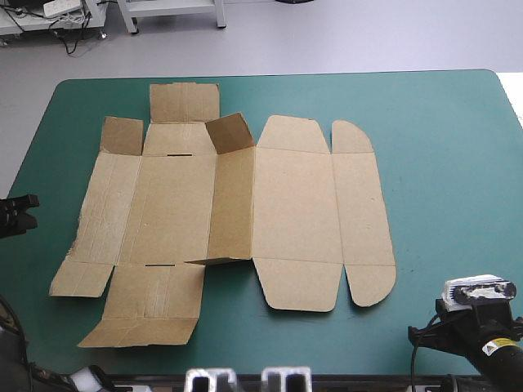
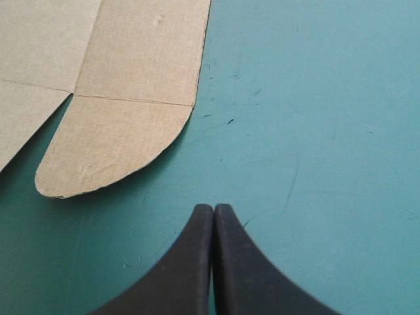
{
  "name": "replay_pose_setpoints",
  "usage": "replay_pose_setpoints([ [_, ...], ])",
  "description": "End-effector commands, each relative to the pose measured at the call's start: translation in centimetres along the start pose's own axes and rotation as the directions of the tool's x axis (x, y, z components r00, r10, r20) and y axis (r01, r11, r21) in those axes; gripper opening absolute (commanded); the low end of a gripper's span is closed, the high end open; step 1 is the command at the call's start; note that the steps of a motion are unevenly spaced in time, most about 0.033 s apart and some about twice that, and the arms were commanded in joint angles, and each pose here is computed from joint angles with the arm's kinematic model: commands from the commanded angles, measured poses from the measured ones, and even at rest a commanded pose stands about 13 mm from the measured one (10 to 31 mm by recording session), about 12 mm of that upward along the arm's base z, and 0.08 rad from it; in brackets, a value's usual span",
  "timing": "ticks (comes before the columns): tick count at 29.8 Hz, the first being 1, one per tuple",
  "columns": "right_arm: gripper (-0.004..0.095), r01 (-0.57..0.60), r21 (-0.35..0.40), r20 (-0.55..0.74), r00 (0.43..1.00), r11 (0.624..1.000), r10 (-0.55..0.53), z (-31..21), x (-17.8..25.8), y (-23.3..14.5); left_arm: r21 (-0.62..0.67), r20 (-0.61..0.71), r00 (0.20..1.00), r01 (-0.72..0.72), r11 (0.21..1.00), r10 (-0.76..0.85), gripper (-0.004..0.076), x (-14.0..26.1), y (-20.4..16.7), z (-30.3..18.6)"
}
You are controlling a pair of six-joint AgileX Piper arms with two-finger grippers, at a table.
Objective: Fold the box
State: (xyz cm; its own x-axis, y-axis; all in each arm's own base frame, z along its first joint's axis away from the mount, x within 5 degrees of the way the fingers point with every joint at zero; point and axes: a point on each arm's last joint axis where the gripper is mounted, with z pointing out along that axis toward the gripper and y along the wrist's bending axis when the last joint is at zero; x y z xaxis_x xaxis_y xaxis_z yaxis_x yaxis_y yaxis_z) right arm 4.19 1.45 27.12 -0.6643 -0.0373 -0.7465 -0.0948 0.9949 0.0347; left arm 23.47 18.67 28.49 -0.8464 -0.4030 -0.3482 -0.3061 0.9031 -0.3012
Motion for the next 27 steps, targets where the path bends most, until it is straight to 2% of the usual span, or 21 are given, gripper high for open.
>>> replay_pose_setpoints([
  [1, -0.0024, 0.0, 0.008, 0.061, 0.998, 1.0, -0.001, -0.4, -1.0, -0.1, 0.033, 0.041, 0.997, -0.065, 0.997, 0.064, 0.0365, -0.6, -0.8, -1.0],
  [3, -0.0024, -0.001, 0.01, 0.06, 0.998, 1.0, 0.0, -0.4, -0.9, -0.1, 0.057, 0.017, 0.997, -0.077, 0.995, 0.076, 0.047, -0.5, -0.7, -0.6],
  [5, -0.0024, -0.002, 0.01, 0.06, 0.998, 1.0, 0.001, -0.4, -0.9, -0.1, 0.086, 0.007, 0.998, -0.065, 0.994, 0.065, 0.0498, -0.6, -0.6, -0.1],
  [9, -0.0024, -0.002, 0.01, 0.06, 0.998, 1.0, 0.001, -0.4, -0.9, -0.1, 0.186, -0.005, 0.999, -0.038, 0.982, 0.04, 0.0495, -1.0, -0.7, 1.1],
  [12, -0.0024, -0.002, 0.01, 0.06, 0.998, 1.0, 0.001, -0.4, -0.9, -0.1, 0.275, -0.064, 0.997, -0.034, 0.961, 0.053, 0.0495, -0.9, -0.5, 2.6],
  [27, -0.0024, -0.005, 0.012, 0.06, 0.998, 1.0, 0.004, -0.3, -0.9, -0.1, 0.319, -0.122, 0.989, -0.038, 0.947, 0.081, 0.0492, -0.8, 0.8, 5.4],
])
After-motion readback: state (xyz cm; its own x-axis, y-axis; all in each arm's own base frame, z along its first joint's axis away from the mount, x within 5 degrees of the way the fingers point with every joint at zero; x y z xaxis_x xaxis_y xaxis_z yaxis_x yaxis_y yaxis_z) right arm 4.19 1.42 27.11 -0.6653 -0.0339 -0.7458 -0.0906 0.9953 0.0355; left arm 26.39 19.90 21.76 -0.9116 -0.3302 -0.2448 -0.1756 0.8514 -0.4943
